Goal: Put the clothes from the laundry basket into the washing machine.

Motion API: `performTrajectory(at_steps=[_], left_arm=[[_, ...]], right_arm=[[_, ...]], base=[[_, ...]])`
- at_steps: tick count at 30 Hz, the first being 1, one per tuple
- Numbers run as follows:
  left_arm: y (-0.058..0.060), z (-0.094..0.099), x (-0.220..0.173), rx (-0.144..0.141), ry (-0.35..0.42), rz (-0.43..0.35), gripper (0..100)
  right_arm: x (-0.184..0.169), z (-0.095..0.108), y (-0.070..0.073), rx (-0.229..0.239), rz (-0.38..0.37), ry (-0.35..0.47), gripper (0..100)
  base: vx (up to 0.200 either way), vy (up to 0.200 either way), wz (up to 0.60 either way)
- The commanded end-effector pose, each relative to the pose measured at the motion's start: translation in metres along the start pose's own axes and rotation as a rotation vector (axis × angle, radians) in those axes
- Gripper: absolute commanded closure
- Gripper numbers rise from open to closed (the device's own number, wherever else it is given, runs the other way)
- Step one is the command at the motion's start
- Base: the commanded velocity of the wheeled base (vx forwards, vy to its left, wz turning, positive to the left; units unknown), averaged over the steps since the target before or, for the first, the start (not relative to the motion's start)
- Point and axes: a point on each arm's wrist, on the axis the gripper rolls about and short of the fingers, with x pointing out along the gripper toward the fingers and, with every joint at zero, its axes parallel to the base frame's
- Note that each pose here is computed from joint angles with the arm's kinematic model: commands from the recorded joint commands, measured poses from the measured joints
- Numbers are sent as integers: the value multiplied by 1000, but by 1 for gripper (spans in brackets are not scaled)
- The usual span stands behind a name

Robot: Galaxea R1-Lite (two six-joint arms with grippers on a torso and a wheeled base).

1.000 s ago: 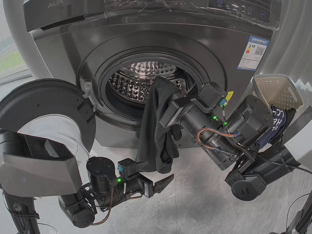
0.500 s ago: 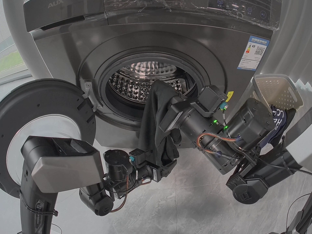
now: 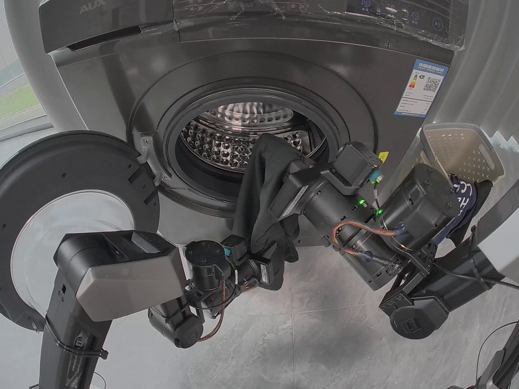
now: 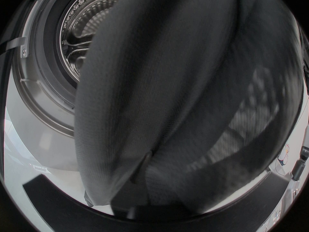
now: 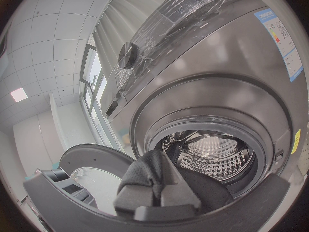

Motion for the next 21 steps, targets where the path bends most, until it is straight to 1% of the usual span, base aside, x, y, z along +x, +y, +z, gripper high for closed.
performTrajectory(at_steps=[1, 2, 3, 4, 6, 8, 9, 10, 11, 12, 13, 15, 16, 17, 19, 21], left_arm=[[-3, 13, -2, 0, -32, 6, 100], [-8, 32, -14, -2, -54, 2, 100], [-9, 34, -16, -2, -55, 1, 100], [-15, 52, -33, 0, -67, -12, 100], [-26, 73, -63, 0, -72, -39, 100], [-33, 85, -93, 0, -62, -58, 100], [-36, 91, -112, 0, -54, -69, 100], [-37, 94, -120, 0, -53, -74, 100], [-40, 98, -146, 5, -41, -87, 100], [-42, 102, -159, 8, -45, -99, 100], [-43, 108, -174, 9, -62, -110, 100], [-44, 119, -191, 5, -103, -126, 100], [-43, 124, -196, 9, -123, -134, 100], [-43, 129, -201, 10, -143, -150, 100], [-41, 140, -206, 15, -179, -177, 100], [-35, 145, -206, 23, -183, -171, 100]], right_arm=[[-1, 0, -5, -5, -12, 3, 100], [-3, -1, -9, -11, -25, 13, 100], [-3, -2, -10, -12, -25, 16, 100], [-5, -3, -14, -17, -38, 21, 100], [-7, -4, -20, -26, -52, 31, 100], [-11, -4, -26, -33, -68, 40, 100], [-13, -1, -30, -38, -80, 39, 100], [-14, 1, -31, -41, -86, 38, 100], [-18, 8, -39, -51, -109, 30, 100], [-20, 12, -45, -56, -123, 20, 100], [-22, 19, -51, -64, -141, 7, 100], [-27, 27, -59, -71, -161, -1, 100], [-31, 29, -63, -67, -171, 1, 100], [-36, 31, -67, -53, -184, 9, 100], [-51, 30, -69, -30, -195, 46, 100], [-59, 27, -70, -19, -190, 84, 100]], base=[[0, 0, 0], [0, 0, 0], [0, 0, 0], [0, 0, 0], [0, 0, 0], [0, 0, 0], [0, 0, 0], [0, 0, 0], [0, 0, 0], [0, 0, 0], [0, 0, 0], [0, 0, 0], [0, 0, 0], [0, 0, 0], [0, 0, 0], [0, 0, 0]])
